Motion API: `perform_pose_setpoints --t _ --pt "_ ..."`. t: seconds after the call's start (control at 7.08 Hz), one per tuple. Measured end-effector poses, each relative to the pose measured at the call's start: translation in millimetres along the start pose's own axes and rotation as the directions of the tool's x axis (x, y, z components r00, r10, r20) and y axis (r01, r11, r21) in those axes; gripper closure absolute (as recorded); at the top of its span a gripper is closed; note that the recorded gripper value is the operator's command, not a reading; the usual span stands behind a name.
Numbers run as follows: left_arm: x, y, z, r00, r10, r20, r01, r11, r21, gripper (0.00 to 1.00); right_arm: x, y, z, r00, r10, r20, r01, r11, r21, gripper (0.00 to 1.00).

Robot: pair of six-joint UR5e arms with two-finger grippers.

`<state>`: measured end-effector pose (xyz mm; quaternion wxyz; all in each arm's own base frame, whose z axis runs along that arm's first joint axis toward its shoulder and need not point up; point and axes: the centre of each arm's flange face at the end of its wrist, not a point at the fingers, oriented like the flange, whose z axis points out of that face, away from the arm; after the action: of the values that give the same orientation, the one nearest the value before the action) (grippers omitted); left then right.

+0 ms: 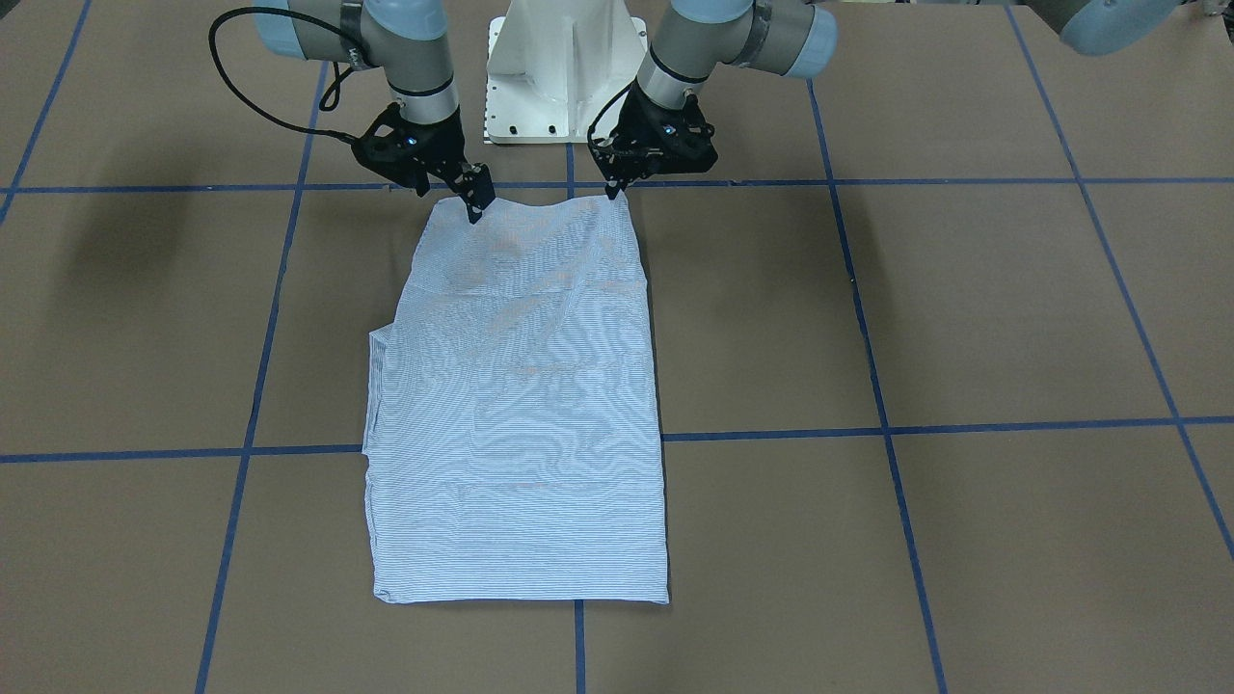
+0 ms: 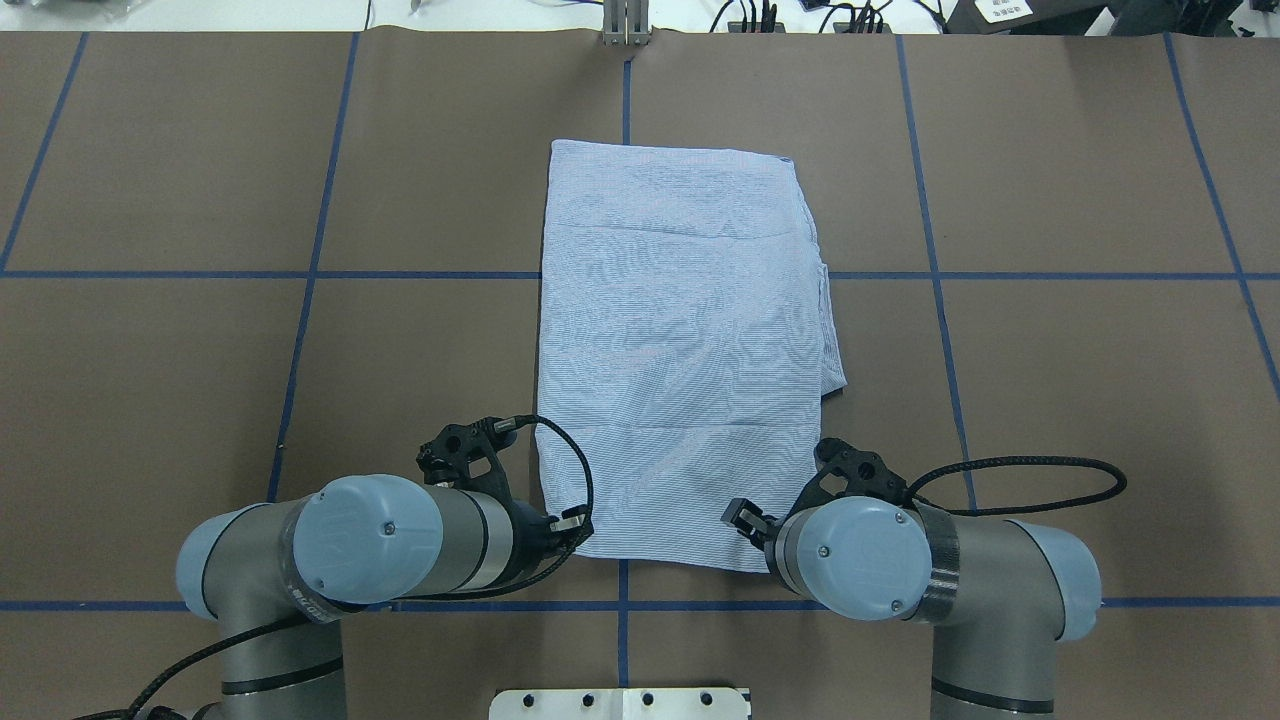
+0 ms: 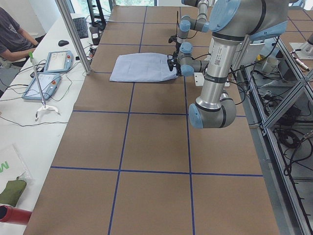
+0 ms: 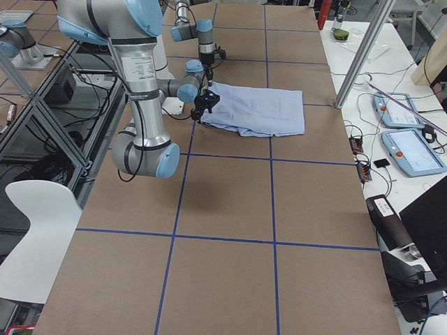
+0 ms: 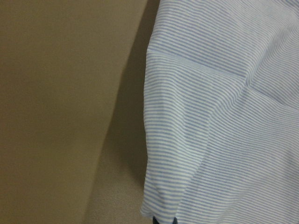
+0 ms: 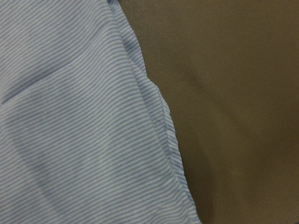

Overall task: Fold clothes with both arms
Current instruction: 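Pinch the shirt's near corners with both grippers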

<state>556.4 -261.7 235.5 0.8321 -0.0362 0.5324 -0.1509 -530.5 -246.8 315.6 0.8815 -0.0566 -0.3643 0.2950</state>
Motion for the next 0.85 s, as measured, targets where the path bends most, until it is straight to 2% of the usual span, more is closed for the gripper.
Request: perform_pose_setpoints --t 0.42,0.57,0.71,0.85 --pt "0.4 0.1 -0.2 1.0 0.0 -0.001 0.0 1.0 0.0 1.0 2.2 -2.3 2.7 1.0 0.001 -0.007 -0.001 1.0 0.004 0.04" --pt "0.7 0.2 -0.3 1.0 0.0 -0.001 0.0 1.0 0.0 1.0 2.5 -2.4 3.2 1.0 0.001 -0.008 -0.001 1.0 0.004 0.16" --pt "0.7 0.2 -0.4 1.0 0.0 -0.001 0.0 1.0 0.0 1.0 2.7 -2.1 3.5 1.0 0.002 -0.01 -0.002 1.0 0.004 0.17" --pt "0.8 0.2 -0.4 1.0 0.0 -0.002 0.0 1.0 0.0 1.0 2.8 -1.9 3.8 1.0 0.002 -0.013 -0.002 1.0 0.005 0.22"
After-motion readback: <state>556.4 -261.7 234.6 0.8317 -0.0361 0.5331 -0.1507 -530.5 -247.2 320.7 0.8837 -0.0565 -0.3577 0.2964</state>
